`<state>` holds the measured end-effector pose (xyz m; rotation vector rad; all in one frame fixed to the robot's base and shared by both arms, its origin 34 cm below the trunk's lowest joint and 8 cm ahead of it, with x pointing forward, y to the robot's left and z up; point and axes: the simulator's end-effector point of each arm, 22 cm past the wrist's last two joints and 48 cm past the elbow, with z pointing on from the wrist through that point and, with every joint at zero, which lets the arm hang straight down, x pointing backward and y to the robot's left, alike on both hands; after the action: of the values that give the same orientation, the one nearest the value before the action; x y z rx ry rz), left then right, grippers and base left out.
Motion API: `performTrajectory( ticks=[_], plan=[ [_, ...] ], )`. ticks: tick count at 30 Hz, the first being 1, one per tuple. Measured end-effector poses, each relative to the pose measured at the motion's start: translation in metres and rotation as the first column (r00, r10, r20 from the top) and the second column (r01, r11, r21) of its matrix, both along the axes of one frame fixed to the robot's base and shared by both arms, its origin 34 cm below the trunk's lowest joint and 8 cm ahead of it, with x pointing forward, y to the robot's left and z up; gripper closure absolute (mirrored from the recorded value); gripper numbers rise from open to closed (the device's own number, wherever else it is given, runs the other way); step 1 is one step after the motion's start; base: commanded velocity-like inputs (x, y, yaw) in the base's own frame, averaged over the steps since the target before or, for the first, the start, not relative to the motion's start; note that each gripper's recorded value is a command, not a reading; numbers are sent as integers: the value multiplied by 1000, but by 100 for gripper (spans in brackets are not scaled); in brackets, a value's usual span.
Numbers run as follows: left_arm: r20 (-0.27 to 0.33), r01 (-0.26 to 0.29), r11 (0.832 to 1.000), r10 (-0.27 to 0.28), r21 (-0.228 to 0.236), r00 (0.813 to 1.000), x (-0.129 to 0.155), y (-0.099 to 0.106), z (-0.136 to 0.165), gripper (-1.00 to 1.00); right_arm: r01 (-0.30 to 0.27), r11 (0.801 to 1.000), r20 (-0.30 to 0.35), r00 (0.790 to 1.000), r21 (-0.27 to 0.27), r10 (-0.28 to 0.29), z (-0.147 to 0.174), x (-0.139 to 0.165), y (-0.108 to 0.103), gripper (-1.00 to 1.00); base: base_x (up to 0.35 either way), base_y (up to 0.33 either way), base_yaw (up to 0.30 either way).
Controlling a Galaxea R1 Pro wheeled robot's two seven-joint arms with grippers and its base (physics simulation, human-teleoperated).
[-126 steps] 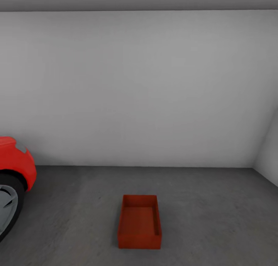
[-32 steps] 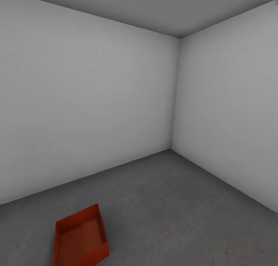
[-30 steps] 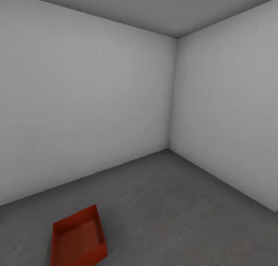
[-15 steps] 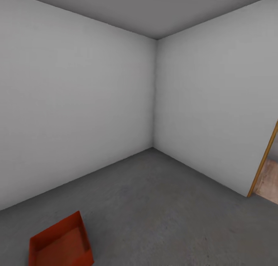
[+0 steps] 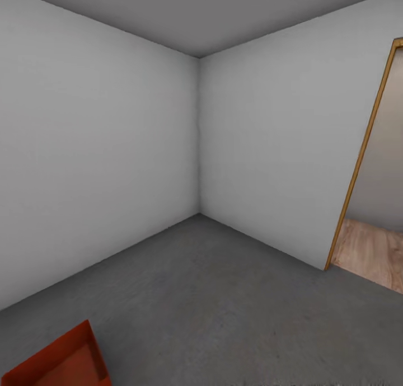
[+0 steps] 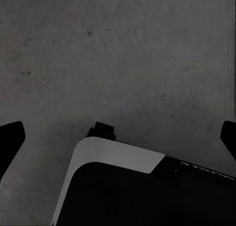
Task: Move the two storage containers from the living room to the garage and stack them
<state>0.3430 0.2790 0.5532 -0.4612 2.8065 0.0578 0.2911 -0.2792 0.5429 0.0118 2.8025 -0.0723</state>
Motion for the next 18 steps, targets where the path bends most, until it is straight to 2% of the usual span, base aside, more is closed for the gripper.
performTrajectory(
  ticks=[18],
  plan=[
    [0,-1,1000,1,2,1000,0,2,0,-100,2,1000,-6,1000,-1,-2,0,-1,1,-100,0,0,-294]
  ],
)
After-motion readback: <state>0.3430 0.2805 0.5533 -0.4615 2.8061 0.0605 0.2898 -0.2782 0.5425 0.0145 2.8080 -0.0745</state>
